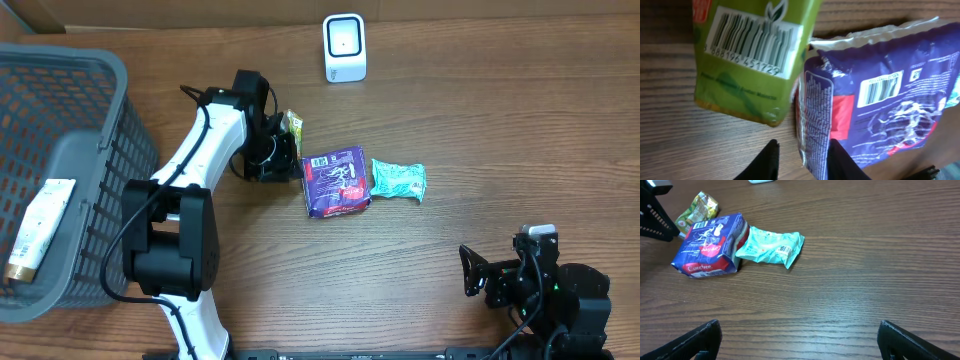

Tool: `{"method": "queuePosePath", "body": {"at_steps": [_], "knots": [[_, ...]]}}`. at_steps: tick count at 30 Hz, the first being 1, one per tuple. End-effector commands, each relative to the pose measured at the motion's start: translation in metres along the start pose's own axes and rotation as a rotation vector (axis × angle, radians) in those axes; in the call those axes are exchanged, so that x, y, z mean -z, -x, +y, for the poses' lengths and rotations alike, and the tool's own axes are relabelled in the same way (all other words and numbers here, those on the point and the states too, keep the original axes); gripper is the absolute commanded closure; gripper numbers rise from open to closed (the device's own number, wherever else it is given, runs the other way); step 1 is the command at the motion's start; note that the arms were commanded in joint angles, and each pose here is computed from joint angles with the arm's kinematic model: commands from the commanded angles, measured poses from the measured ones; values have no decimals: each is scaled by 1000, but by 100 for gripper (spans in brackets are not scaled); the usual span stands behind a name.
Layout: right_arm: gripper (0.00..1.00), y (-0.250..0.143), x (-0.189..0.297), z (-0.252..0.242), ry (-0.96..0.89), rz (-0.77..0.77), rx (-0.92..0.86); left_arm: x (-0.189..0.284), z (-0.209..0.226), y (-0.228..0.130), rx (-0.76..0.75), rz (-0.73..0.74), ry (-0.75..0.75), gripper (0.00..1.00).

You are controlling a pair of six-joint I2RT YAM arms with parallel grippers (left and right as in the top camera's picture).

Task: Scan the item barcode
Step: 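Set the yellow POKKA pouch on the table left of the purple bag, then reach into the basket and grasp the white Pantene conditioner tube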

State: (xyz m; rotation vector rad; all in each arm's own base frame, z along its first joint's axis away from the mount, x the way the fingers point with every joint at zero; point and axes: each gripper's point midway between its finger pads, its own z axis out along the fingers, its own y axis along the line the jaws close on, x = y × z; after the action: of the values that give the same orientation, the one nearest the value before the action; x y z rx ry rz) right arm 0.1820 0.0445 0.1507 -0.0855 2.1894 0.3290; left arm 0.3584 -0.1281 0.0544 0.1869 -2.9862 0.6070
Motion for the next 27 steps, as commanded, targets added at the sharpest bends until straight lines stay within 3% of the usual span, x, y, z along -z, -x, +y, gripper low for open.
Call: {"method": "queuePosePath", "body": {"at_steps": [1, 4, 9, 12, 15, 20, 27], "knots": [[0, 9, 5, 0, -7, -28, 7, 4, -9, 5, -3, -23, -36, 72], [0, 9, 5, 0, -7, -28, 7, 25, -23, 23, -76, -89, -51, 71], [0, 9, 5, 0, -7, -28, 7, 100, -53, 46, -216, -254, -18, 70], [0, 9, 5, 0, -7, -28, 7, 175, -60, 49, -251, -408, 70, 69], [0, 9, 5, 0, -7, -28, 7, 255, -40, 35, -204, -571, 223, 65], [0, 9, 5, 0, -7, -28, 7, 349, 40, -16, 36, -737, 445, 53], [0, 9, 5, 0, -7, -28, 7, 385, 152, -77, 491, -743, 523, 55]]}}
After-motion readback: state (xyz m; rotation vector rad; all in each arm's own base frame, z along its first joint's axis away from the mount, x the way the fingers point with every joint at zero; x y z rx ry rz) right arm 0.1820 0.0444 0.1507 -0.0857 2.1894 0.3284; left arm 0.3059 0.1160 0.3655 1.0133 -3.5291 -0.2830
